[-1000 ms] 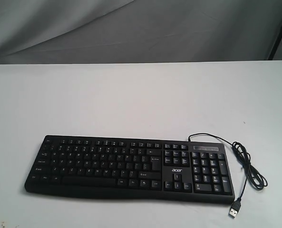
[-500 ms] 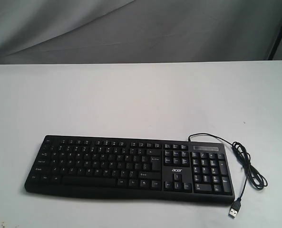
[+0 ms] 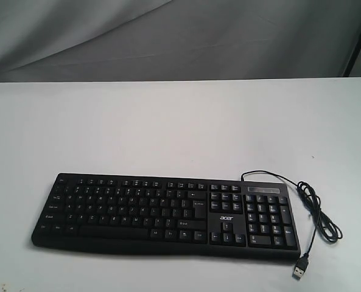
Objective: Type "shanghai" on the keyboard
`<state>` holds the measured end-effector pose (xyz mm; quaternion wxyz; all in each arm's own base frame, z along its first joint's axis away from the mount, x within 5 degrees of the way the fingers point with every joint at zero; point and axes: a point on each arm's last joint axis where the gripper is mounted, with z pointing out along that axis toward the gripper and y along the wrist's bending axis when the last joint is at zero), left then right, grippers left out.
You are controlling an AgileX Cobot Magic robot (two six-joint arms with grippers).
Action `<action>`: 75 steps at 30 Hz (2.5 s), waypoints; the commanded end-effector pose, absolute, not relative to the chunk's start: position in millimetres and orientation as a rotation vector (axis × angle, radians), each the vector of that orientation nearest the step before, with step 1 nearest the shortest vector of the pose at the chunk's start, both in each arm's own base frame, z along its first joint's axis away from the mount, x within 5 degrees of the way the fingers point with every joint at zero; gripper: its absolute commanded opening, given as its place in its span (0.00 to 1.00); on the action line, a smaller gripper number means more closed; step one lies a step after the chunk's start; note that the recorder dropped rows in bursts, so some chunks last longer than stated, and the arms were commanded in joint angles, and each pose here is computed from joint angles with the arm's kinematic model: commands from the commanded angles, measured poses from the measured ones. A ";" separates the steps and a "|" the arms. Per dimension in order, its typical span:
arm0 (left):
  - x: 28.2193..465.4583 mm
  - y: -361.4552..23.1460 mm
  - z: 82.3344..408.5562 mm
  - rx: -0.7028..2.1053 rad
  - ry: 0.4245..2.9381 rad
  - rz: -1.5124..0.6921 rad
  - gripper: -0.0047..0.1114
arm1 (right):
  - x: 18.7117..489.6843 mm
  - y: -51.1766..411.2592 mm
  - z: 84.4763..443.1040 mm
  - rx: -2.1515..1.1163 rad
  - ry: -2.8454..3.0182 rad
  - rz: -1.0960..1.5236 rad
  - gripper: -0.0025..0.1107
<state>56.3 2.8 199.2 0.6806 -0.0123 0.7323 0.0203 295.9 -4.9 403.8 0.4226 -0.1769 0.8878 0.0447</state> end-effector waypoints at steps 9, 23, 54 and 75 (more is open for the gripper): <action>56.2 2.4 199.3 -0.024 1.637 0.039 0.04 | 326.7 209.4 300.8 -1.187 2.104 0.489 0.02; 56.2 2.4 199.3 -0.024 1.637 0.039 0.04 | 272.8 405.4 203.4 -1.725 1.945 0.549 0.02; 56.2 2.4 199.3 -0.024 1.637 0.039 0.04 | 245.8 448.3 130.5 -1.892 1.917 0.520 0.02; 56.2 2.4 199.3 -0.024 1.637 0.039 0.04 | 244.1 447.5 119.9 -1.907 1.956 0.531 0.02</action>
